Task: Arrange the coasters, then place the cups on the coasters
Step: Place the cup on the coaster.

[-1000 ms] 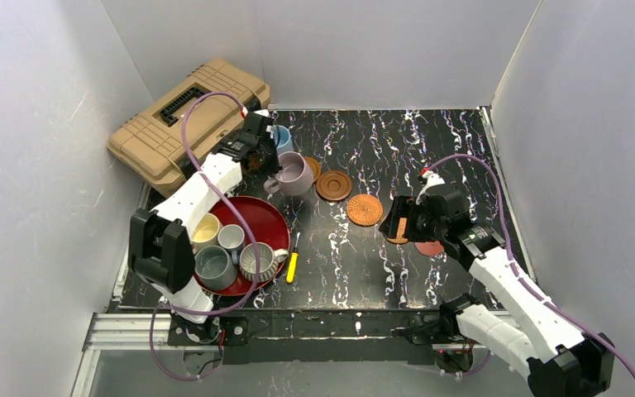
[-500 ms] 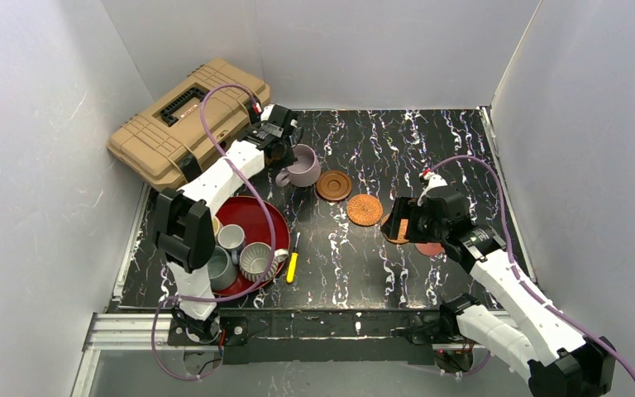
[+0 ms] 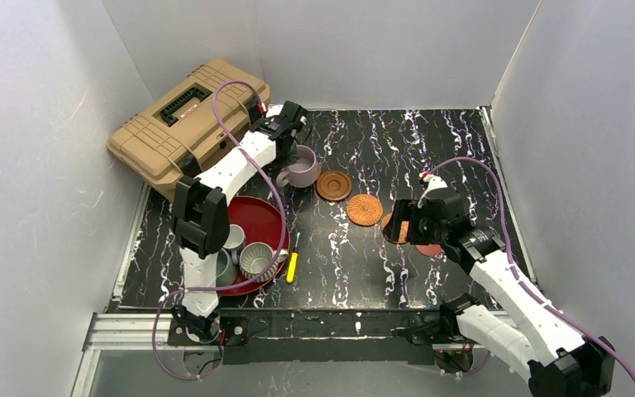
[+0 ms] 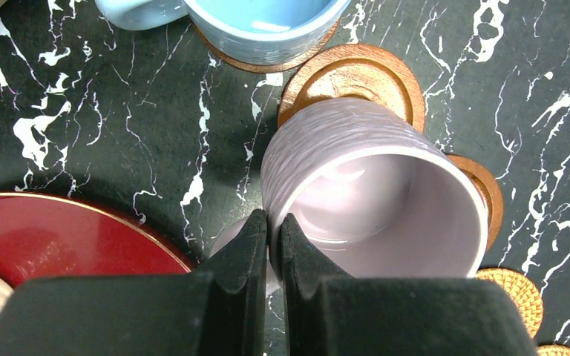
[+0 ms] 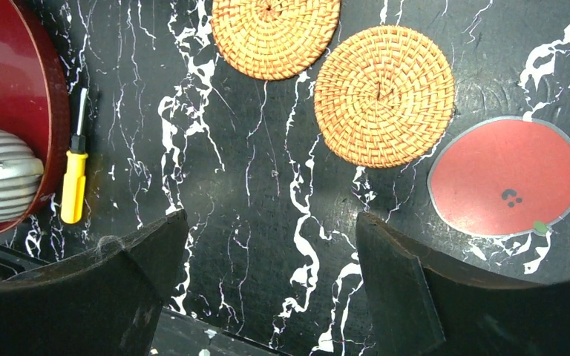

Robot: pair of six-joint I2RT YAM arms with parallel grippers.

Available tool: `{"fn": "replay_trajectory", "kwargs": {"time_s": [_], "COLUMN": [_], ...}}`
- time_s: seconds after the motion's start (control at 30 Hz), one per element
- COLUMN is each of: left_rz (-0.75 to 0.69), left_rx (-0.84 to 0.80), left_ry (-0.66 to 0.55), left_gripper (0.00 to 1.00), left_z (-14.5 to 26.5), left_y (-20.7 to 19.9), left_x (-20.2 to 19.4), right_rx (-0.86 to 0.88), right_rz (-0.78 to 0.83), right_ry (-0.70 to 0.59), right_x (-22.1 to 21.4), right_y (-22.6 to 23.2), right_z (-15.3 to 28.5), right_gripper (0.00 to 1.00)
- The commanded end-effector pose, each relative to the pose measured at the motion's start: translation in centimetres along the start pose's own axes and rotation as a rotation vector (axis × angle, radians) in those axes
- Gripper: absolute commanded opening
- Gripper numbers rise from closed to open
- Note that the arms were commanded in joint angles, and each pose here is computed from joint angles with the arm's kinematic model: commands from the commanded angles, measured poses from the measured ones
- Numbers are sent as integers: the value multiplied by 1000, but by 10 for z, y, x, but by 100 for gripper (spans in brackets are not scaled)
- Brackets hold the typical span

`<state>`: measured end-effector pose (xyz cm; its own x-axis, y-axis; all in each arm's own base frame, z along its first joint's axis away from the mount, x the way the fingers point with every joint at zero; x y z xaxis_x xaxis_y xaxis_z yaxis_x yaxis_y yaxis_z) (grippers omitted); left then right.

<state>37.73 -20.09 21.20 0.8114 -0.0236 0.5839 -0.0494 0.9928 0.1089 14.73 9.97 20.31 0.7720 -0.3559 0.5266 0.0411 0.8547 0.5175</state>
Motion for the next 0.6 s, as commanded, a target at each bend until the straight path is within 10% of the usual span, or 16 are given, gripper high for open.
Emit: {"fn": "replay_trajectory", "kwargs": {"time_s": [0.0,0.57], "left_rz": [46,-84], "left_rx": [3,-27], "left_ry": [-120,-117], "left_gripper": [0,0], "left_z": [22,6], "left_y": [-1,-9], "left_x": [30,40], "right_rx": [5,5], "right_rz": [17,20], "right_ry": [-4,6], "right_x": [-2,-3], "right_y": [-1,-2], "right_z": [1,0], "right_gripper": [92,92]}}
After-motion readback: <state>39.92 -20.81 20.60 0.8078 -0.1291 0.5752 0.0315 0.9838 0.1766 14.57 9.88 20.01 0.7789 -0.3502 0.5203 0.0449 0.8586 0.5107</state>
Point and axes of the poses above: each gripper's point midway between its finger pads, its own z axis back along the fingers, its own y axis along the line the jaws close on, x = y × z, the point moved 10 cm from there along z, back along the fingers, and after that the axes turned 15 degrees about -z, right-handed, at the moved point
